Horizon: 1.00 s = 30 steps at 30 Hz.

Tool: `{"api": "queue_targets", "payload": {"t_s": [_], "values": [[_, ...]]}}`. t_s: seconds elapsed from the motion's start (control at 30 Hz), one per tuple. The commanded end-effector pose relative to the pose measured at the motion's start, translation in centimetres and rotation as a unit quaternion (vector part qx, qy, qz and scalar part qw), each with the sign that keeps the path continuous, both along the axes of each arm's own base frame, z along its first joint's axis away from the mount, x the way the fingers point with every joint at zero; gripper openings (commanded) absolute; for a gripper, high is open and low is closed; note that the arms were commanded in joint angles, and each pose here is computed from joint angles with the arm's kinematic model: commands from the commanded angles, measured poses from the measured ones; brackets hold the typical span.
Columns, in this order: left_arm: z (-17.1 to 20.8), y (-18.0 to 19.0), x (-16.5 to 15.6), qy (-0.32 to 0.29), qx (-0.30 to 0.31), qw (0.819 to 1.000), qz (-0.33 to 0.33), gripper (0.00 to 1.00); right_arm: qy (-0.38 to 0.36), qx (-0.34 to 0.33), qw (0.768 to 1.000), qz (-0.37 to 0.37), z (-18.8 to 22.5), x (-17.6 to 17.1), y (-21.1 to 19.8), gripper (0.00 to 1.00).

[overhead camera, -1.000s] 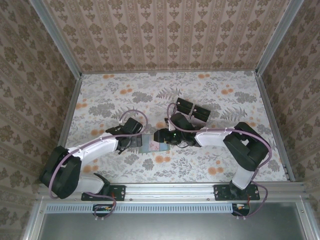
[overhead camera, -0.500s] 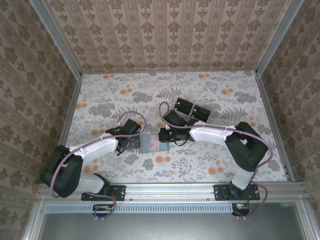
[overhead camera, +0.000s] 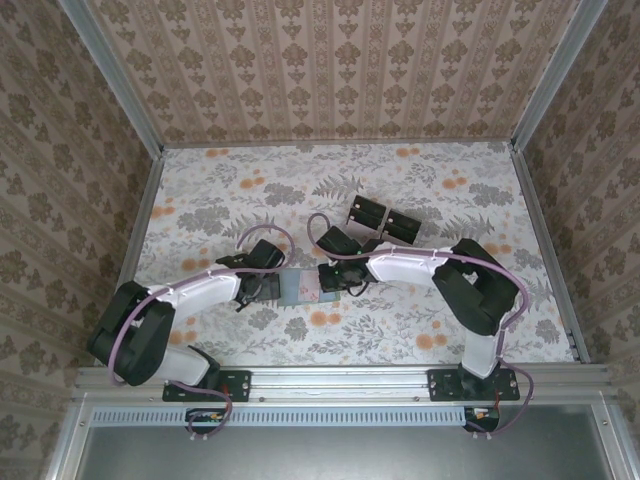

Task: Put the credit cards into the card holder
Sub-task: Insert the credit card into the card slot.

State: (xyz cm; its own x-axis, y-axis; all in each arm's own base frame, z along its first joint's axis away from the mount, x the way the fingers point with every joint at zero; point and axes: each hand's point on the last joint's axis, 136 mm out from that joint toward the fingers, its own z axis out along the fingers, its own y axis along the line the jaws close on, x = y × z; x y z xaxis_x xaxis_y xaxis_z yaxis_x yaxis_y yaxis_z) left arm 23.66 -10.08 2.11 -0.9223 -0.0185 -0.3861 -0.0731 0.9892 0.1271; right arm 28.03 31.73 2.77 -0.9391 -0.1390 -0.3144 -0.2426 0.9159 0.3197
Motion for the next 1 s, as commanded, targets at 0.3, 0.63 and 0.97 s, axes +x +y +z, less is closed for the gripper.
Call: {"api": "queue_targets", "payload": {"t_s": [0.3,0.63,0.97], "values": [[-1.1,-0.1,0.1,0.013,0.002,1.000,0.002,1.00,0.003,0.003,1.000,0.021,-0.1,0.6,2.4,0.13],[-1.3,-0.2,0.1,0.015,0.001,1.000,0.000,1.00,0.012,0.032,0.999,0.024,0.1,1.0,4.3,0.13],[-1.2,-0.2,0.1,0.016,0.001,1.000,0.000,1.00,-0.008,0.054,0.998,0.026,2.1,1.6,5.1,0.14]]}}
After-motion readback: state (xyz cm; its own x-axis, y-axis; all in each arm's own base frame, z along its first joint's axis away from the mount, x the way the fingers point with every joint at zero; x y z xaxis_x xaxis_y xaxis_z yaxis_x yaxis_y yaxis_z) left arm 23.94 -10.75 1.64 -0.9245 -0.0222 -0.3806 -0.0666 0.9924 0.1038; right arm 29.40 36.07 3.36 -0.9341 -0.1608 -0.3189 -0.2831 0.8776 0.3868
